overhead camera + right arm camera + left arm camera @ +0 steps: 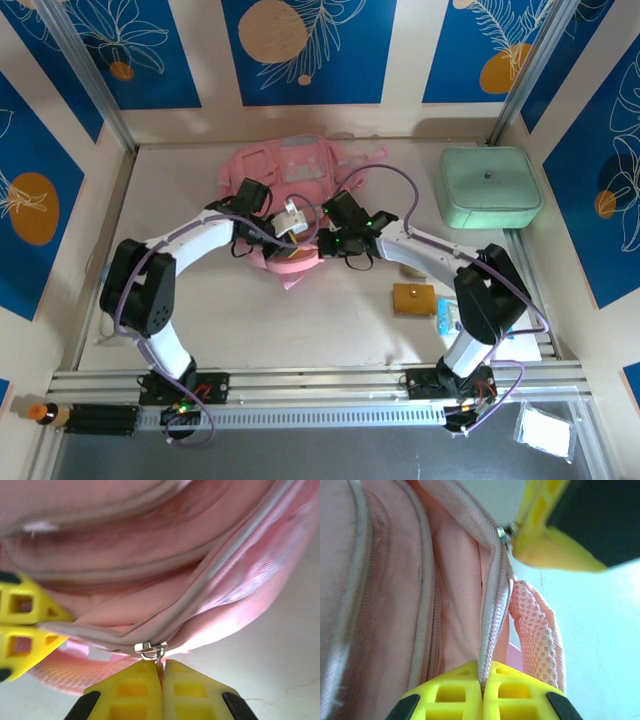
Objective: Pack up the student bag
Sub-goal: Zip the student bag at the top-center of the table, then unzip the student bag at the top-center of the table.
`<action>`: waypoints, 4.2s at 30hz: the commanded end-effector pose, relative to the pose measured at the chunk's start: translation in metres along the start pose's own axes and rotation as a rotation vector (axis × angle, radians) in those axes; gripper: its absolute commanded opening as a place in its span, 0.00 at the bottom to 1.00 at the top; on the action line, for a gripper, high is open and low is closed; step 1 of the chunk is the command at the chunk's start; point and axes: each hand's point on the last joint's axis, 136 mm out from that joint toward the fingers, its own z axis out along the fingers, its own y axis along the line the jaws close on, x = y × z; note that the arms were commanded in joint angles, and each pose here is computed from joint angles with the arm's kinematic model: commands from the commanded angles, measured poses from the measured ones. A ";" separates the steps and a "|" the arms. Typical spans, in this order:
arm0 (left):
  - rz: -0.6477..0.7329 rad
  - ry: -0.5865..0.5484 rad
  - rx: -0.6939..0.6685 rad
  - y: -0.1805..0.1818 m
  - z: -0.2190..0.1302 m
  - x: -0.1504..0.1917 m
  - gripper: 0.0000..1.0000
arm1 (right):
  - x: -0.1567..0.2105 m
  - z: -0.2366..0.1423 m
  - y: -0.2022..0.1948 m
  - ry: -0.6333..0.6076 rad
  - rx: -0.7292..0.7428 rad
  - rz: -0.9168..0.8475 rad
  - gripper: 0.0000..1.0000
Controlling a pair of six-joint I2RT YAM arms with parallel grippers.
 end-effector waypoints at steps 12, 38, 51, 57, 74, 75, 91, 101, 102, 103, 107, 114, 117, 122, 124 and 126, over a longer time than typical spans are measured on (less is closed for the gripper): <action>-0.006 -0.047 -0.019 -0.010 -0.032 0.004 0.00 | -0.046 -0.011 -0.071 -0.094 0.108 0.078 0.00; -0.036 -0.086 0.011 -0.004 -0.009 -0.013 0.38 | -0.010 -0.016 0.043 0.038 -0.524 -0.285 0.00; -0.076 -0.029 0.039 0.003 0.008 -0.014 0.27 | 0.004 -0.014 0.050 0.066 -0.535 -0.306 0.00; -0.101 -0.011 0.065 0.001 0.011 -0.010 0.15 | 0.017 -0.015 0.058 0.092 -0.559 -0.324 0.00; -0.065 -0.014 -0.011 -0.004 -0.022 -0.021 0.00 | -0.040 -0.003 -0.064 -0.126 -0.038 -0.099 0.00; -0.060 -0.016 -0.004 -0.006 -0.023 -0.021 0.00 | -0.047 -0.001 -0.065 -0.124 -0.053 -0.089 0.00; -0.058 0.036 0.039 -0.023 -0.024 -0.002 0.00 | -0.093 0.027 -0.089 -0.097 -0.117 -0.053 0.11; -0.062 0.026 0.062 -0.030 -0.025 0.001 0.00 | -0.128 0.036 -0.105 -0.109 -0.064 0.042 0.25; -0.063 0.020 0.061 -0.030 -0.025 0.000 0.00 | -0.129 0.033 -0.101 -0.110 -0.080 0.047 0.30; -0.062 0.012 0.059 -0.030 -0.025 -0.002 0.00 | -0.130 0.027 -0.096 -0.118 -0.094 0.049 0.36; -0.062 -0.012 0.031 -0.026 -0.029 -0.009 0.13 | -0.121 -0.001 -0.077 -0.138 -0.153 0.063 0.55; -0.039 -0.035 -0.178 0.002 -0.051 -0.023 0.51 | -0.082 -0.043 -0.049 -0.123 -0.300 0.217 0.67; -0.022 -0.031 -0.289 0.021 -0.053 -0.021 0.57 | -0.063 -0.041 -0.036 -0.071 -0.334 0.306 0.67; 0.027 0.008 -0.305 0.030 -0.041 -0.012 0.60 | -0.043 -0.031 0.003 0.022 -0.445 0.354 0.64; 0.037 0.032 -0.314 0.035 -0.036 -0.008 0.60 | -0.042 -0.028 0.017 0.037 -0.490 0.342 0.62; 0.049 0.062 -0.312 0.039 -0.031 -0.003 0.60 | -0.043 -0.023 0.024 0.049 -0.510 0.348 0.61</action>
